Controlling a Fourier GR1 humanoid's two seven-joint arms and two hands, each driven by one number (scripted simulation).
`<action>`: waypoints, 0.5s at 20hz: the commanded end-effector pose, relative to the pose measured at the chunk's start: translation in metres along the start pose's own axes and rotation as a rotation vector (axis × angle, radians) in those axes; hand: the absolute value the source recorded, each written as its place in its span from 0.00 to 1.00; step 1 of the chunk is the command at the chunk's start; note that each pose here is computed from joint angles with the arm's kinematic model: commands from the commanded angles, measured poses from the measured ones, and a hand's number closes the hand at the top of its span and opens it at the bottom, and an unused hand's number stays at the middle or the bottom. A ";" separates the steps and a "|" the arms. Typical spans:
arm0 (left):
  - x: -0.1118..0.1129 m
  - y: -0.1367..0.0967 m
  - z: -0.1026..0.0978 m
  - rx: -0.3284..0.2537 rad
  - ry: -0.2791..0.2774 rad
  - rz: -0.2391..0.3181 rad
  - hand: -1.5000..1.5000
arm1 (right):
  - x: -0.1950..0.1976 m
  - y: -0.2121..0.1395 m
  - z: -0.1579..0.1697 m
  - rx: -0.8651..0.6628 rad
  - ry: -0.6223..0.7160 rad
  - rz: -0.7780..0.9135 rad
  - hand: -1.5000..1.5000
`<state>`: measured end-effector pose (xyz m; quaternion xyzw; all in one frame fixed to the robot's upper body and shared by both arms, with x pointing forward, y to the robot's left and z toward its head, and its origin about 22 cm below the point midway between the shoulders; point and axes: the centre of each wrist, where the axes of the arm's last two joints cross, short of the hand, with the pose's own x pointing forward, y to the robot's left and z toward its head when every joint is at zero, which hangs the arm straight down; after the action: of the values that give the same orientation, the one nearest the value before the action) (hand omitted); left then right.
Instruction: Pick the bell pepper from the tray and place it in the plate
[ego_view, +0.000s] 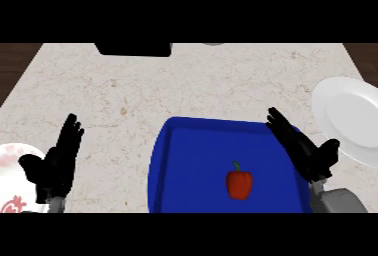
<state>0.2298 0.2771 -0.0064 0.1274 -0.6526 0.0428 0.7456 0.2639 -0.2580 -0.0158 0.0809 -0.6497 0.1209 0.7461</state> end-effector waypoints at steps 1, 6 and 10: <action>-0.009 0.000 0.002 0.000 0.040 0.021 0.50 | 0.028 0.011 0.011 -0.063 -0.090 0.061 1.00; -0.035 -0.016 0.014 -0.119 0.270 0.017 0.50 | 0.134 -0.053 0.007 -0.340 -0.480 0.242 1.00; -0.036 -0.018 0.021 -0.179 0.277 0.061 0.50 | 0.089 -0.073 0.034 -0.747 -0.338 0.466 0.00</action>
<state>0.2179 0.2626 -0.0320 0.0636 -0.5753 0.0310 0.8149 0.2789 -0.3212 0.0793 -0.2128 -0.7539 0.1019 0.6131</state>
